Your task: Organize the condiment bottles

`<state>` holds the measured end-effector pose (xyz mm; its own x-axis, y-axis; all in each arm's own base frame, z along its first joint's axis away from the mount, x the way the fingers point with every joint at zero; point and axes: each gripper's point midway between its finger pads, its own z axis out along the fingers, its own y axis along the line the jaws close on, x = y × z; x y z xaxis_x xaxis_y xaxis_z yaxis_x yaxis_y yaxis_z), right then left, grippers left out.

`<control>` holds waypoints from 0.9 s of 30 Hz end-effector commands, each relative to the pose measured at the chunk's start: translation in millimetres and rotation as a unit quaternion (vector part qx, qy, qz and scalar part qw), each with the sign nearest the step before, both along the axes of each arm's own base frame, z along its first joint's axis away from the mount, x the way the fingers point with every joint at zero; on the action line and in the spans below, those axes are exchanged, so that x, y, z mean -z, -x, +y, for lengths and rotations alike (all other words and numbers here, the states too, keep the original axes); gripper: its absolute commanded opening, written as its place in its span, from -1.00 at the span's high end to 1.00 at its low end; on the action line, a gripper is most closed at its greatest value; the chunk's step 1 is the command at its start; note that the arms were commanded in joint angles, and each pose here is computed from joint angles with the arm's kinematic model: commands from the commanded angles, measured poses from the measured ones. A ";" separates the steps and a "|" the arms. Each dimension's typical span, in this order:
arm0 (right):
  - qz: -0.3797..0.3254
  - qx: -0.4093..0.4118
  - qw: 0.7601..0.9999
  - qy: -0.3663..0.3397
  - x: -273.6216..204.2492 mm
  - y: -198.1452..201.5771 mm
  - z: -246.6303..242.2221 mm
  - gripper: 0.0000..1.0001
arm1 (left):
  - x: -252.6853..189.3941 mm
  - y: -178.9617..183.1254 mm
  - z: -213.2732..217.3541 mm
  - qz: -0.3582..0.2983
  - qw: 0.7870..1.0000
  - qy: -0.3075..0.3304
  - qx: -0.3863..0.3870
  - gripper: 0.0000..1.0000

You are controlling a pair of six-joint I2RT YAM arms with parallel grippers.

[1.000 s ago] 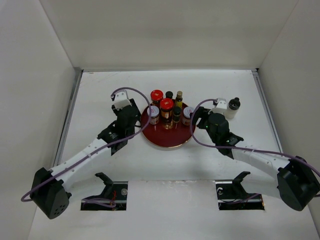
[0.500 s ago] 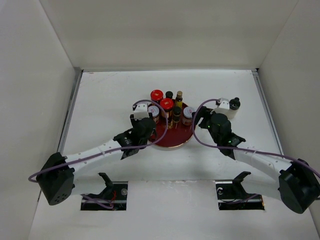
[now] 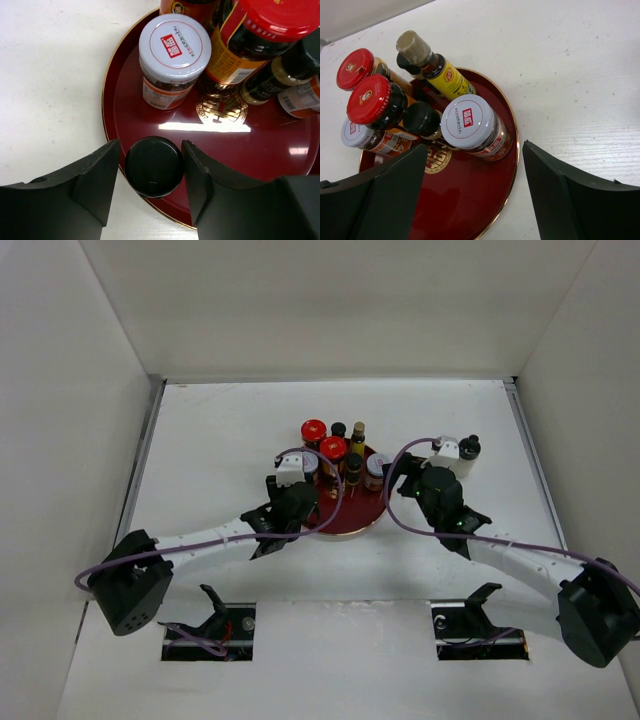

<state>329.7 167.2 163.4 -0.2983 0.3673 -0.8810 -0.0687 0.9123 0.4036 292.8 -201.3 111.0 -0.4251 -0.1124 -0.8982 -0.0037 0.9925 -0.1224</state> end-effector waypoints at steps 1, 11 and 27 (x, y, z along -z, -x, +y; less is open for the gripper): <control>-0.040 0.007 0.999 -0.022 -24.4 -4.7 -2.9 -0.70 | -2.9 -1.8 -3.2 -0.011 1.000 0.022 0.001 -0.03; -0.054 0.010 0.998 -0.026 -36.5 -2.7 -7.0 -0.67 | -31.7 0.2 -1.8 -0.051 0.997 0.065 0.004 -0.78; 0.003 0.129 0.991 0.045 -42.6 -21.0 -87.4 0.08 | -67.4 -0.2 86.6 -0.174 0.944 0.262 -0.103 -0.76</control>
<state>345.5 109.3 188.2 -0.2479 0.3695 -0.8956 0.0875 0.9292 0.3591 291.9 -120.9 176.0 -0.0792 -0.5282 -0.8454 -0.0685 0.8489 -0.5240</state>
